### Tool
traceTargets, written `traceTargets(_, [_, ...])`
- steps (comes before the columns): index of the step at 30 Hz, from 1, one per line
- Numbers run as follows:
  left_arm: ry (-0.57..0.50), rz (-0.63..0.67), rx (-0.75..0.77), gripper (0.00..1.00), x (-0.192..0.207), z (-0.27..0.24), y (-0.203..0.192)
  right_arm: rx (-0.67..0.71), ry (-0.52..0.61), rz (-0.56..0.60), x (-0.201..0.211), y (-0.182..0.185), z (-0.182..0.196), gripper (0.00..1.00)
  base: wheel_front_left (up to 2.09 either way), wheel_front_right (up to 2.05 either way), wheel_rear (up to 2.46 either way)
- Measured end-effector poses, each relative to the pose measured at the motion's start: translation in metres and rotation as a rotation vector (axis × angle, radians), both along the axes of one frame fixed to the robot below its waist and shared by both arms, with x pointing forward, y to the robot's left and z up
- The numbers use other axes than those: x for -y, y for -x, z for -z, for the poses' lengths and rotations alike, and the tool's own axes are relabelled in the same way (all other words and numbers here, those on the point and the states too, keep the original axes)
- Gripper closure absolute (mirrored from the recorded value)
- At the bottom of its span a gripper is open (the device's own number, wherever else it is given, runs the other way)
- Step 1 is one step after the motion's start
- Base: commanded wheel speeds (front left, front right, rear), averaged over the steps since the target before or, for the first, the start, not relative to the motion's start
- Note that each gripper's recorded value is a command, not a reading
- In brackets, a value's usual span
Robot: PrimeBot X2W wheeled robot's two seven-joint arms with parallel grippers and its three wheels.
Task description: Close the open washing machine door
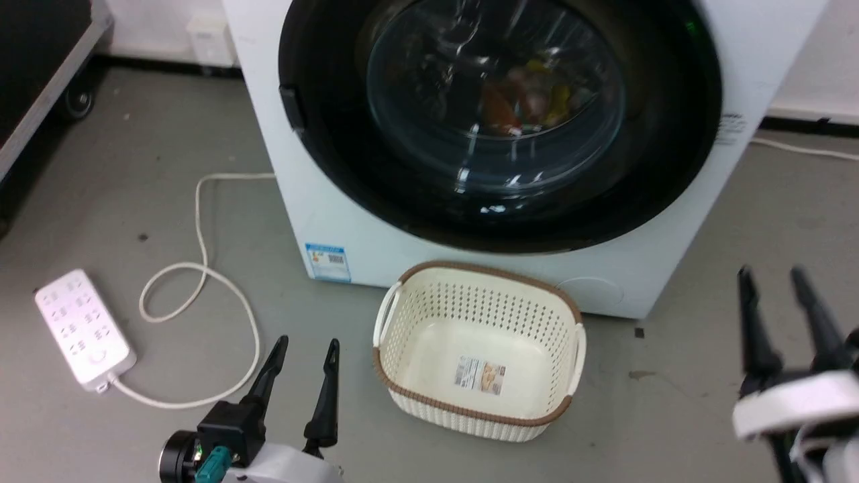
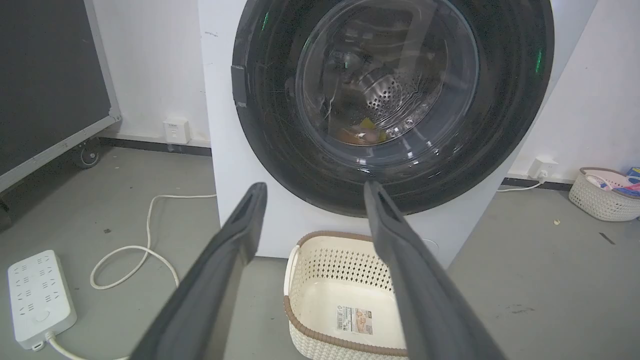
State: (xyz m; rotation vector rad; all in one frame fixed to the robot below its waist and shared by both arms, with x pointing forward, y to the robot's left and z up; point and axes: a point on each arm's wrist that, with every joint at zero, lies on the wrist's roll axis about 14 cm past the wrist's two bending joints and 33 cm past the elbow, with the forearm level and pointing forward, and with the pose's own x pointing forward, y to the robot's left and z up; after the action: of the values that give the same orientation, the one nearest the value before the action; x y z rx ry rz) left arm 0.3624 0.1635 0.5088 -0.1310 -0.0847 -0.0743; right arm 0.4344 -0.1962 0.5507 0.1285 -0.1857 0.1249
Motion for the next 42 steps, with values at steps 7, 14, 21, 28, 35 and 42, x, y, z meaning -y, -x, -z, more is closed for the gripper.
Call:
traceTargets(7, [-0.013,0.024,0.023,0.00,0.006,-0.007,0.005,-0.003,-0.043,0.055,-0.006,0.054,0.009,0.00,0.00,0.00,0.00])
traceTargets(14, [-0.021,0.027,0.014,0.00,0.007,-0.004,0.006,-0.022,-0.018,0.061,-0.012,0.077,0.018,0.00,0.00,0.00,0.00])
traceTargets(21, [-0.021,0.032,-0.016,0.00,0.009,0.006,0.008,-0.083,-0.025,0.056,-0.015,0.079,0.037,0.00,0.00,0.00,0.00])
traceTargets(28, [-0.022,0.037,-0.022,1.00,0.010,0.007,0.009,-0.097,-0.030,0.054,-0.015,0.078,0.041,1.00,0.00,0.00,0.00])
traceTargets(35, [-0.023,0.038,-0.028,1.00,0.010,0.008,0.009,-0.105,-0.027,0.054,-0.015,0.078,0.042,1.00,0.00,0.00,0.00])
traceTargets(42, [-0.031,0.035,-0.027,1.00,0.010,0.006,0.007,-0.115,-0.018,0.050,-0.016,0.079,0.043,1.00,0.00,0.00,0.00])
